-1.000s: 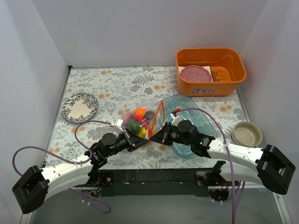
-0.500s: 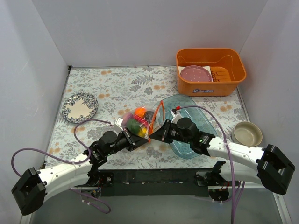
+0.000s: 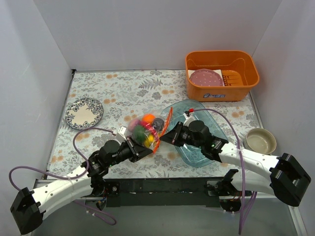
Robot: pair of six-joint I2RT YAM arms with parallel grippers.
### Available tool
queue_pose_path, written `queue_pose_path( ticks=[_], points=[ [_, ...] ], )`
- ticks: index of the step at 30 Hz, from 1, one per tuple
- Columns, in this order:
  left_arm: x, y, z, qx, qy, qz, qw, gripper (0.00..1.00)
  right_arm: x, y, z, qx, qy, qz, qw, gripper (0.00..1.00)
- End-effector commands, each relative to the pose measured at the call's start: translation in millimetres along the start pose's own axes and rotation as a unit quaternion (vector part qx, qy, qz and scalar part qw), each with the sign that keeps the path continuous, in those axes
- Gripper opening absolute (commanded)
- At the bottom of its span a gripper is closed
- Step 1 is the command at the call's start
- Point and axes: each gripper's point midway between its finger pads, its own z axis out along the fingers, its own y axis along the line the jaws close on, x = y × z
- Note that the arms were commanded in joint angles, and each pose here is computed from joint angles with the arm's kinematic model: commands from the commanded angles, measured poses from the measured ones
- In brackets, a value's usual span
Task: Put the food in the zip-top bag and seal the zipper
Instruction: Zip the zipper food storage bag at the center of the board.
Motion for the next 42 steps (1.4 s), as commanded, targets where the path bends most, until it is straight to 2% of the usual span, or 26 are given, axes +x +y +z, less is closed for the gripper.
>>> queue_pose_path(
  ticks=[1, 16, 42],
  points=[
    [6, 3, -9, -0.026, 0.014, -0.029, 0.999, 0.00, -36, 29, 1, -0.039, -0.058, -0.015, 0.997, 0.12],
    [-5, -6, -25, -0.043, -0.013, -0.010, 0.999, 0.00, -54, 22, 1, -0.036, -0.067, -0.018, 0.997, 0.12],
    [-7, -4, -43, -0.063, -0.021, 0.004, 0.998, 0.00, -94, 6, 4, -0.028, -0.084, -0.017, 0.996, 0.12]
  ],
)
